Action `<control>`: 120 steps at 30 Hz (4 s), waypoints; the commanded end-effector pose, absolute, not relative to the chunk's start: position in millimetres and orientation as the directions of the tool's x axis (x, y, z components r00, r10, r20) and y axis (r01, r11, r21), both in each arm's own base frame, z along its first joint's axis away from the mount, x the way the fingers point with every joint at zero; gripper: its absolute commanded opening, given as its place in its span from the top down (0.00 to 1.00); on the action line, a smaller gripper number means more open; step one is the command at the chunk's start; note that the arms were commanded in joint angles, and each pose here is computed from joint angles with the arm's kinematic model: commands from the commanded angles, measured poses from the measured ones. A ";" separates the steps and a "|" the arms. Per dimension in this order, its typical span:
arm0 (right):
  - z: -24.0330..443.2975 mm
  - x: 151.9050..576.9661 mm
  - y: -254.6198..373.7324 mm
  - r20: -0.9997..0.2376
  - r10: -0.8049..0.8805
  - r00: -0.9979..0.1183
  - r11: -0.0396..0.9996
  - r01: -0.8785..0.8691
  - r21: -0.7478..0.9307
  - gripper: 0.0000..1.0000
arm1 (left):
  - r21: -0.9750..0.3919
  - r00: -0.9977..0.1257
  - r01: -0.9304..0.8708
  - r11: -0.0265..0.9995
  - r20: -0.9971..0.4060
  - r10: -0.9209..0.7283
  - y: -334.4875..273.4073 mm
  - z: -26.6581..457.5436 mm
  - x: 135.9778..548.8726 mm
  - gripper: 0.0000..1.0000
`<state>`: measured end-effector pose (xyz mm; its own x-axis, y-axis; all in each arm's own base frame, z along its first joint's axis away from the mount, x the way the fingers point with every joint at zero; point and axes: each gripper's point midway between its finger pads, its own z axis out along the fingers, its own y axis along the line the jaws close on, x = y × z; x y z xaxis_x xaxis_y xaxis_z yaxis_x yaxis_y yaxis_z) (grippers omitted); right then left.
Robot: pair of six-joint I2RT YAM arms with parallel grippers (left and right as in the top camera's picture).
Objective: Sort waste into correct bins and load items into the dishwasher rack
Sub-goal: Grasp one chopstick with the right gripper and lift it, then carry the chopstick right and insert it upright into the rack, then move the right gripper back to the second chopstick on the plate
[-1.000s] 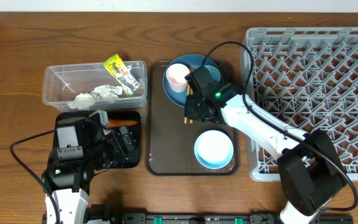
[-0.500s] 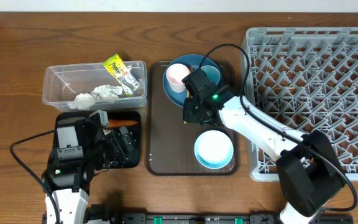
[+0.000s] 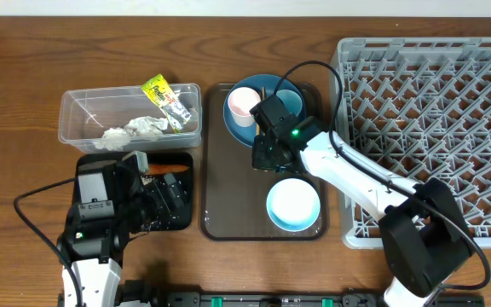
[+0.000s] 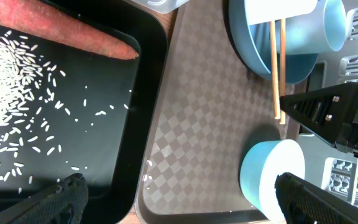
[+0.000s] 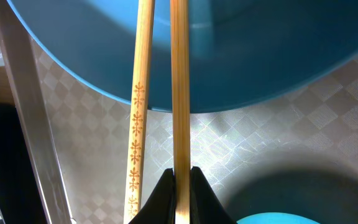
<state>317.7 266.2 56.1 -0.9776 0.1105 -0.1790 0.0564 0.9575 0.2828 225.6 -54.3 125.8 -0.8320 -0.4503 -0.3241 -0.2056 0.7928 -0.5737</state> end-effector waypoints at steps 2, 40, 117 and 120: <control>75.3 321.5 267.5 -0.217 0.117 -0.969 0.950 0.046 0.308 0.95 | -0.565 -0.825 -0.197 0.801 -0.346 -0.447 -51.4 131.1 228.7 0.02; 207.5 286.8 79.6 -0.441 -0.192 -0.877 0.979 -0.139 -0.151 0.99 | -0.565 -0.825 -0.197 0.801 -0.346 -0.447 -51.4 131.1 228.7 0.02; 164.6 283.4 262.5 -0.321 -0.010 -0.947 0.856 -0.174 0.486 0.40 | -0.565 -0.825 -0.197 0.801 -0.346 -0.447 -51.4 131.1 228.7 0.02; 153.2 283.2 276.6 -0.298 -0.007 -0.955 0.854 -0.161 0.495 0.27 | -0.565 -0.825 -0.197 0.801 -0.346 -0.447 -51.4 131.1 228.7 0.02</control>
